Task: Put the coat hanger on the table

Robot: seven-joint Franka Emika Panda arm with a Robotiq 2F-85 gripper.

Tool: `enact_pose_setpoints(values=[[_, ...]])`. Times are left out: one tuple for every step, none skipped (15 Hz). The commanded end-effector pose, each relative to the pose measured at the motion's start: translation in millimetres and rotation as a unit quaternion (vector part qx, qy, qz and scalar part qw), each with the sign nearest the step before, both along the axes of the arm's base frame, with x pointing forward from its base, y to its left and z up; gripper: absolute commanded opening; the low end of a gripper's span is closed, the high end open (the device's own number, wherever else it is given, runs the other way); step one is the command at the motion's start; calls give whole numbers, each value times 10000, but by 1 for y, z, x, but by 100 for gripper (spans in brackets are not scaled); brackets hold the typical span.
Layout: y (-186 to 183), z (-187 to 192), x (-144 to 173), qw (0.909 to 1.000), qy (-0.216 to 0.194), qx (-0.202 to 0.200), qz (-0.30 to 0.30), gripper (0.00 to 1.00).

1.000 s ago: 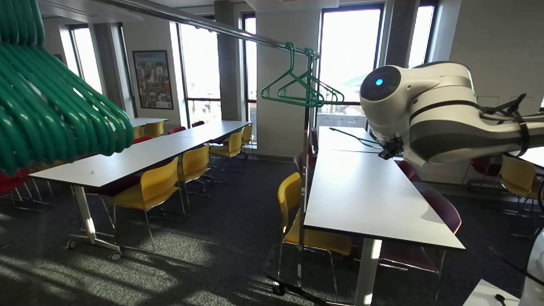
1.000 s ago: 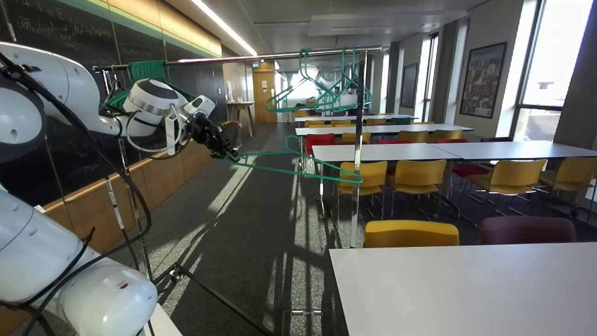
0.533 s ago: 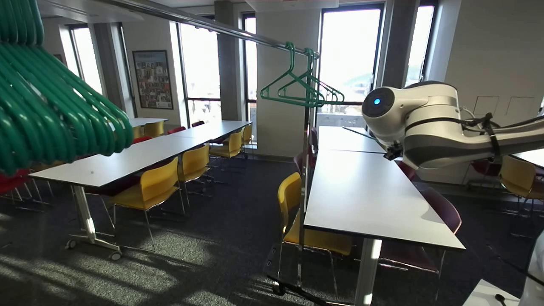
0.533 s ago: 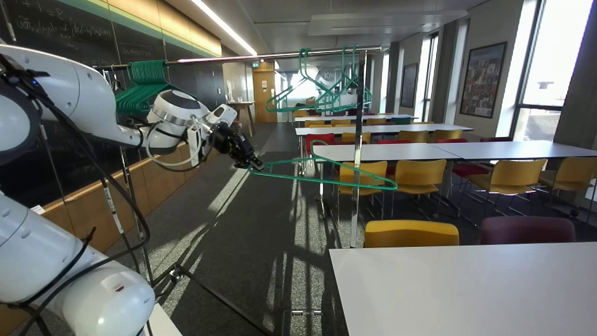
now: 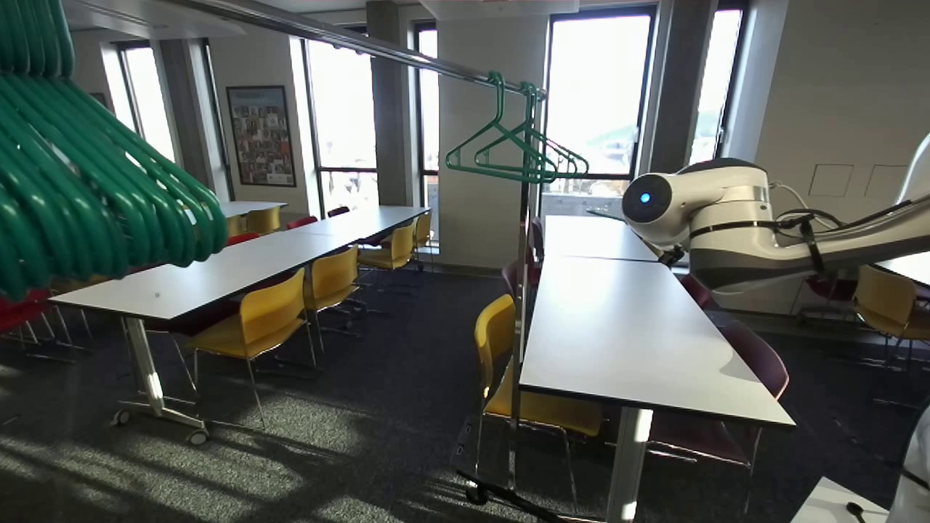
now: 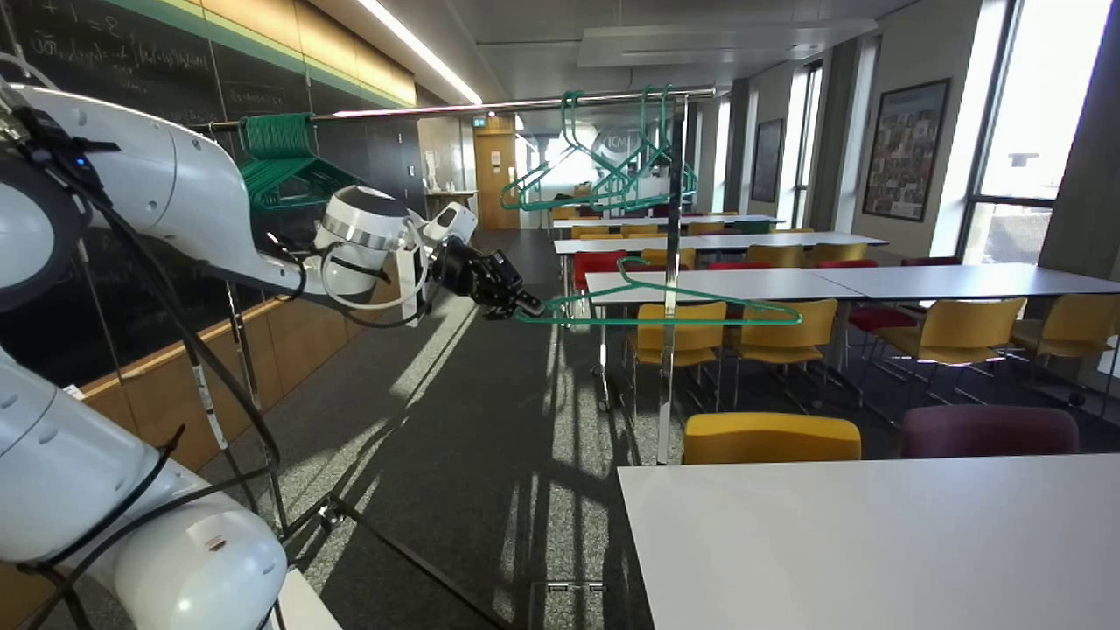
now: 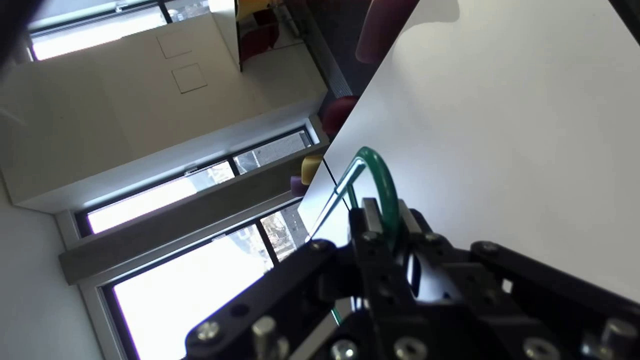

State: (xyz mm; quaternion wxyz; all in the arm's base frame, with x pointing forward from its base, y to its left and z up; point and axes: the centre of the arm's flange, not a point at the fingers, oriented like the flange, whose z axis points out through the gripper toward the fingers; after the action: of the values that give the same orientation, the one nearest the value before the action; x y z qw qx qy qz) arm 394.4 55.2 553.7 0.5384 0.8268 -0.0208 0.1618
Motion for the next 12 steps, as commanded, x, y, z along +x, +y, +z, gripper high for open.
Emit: enact_pose_setpoints(values=[[-22,-14,-4,9991,279,-310,29,2],[-25,-19,-3,9990,307,-324,7,2],[-25,-21,-2,9991,243,-335,10,2],[-25,-22,0,9992,176,-364,2,2],[-17,-23,-1,9994,269,-196,-77,2],[-17,-24,0,9994,289,-193,-81,9],[-17,-26,0,9993,304,-191,-78,9],[-17,-27,1,9993,316,-194,-74,9],[-16,-27,1,9993,326,-196,-71,9],[-16,-28,1,9992,331,-197,-71,9],[-16,-28,1,9992,331,-197,-71,9],[-16,-28,1,9992,331,-197,-71,9]])
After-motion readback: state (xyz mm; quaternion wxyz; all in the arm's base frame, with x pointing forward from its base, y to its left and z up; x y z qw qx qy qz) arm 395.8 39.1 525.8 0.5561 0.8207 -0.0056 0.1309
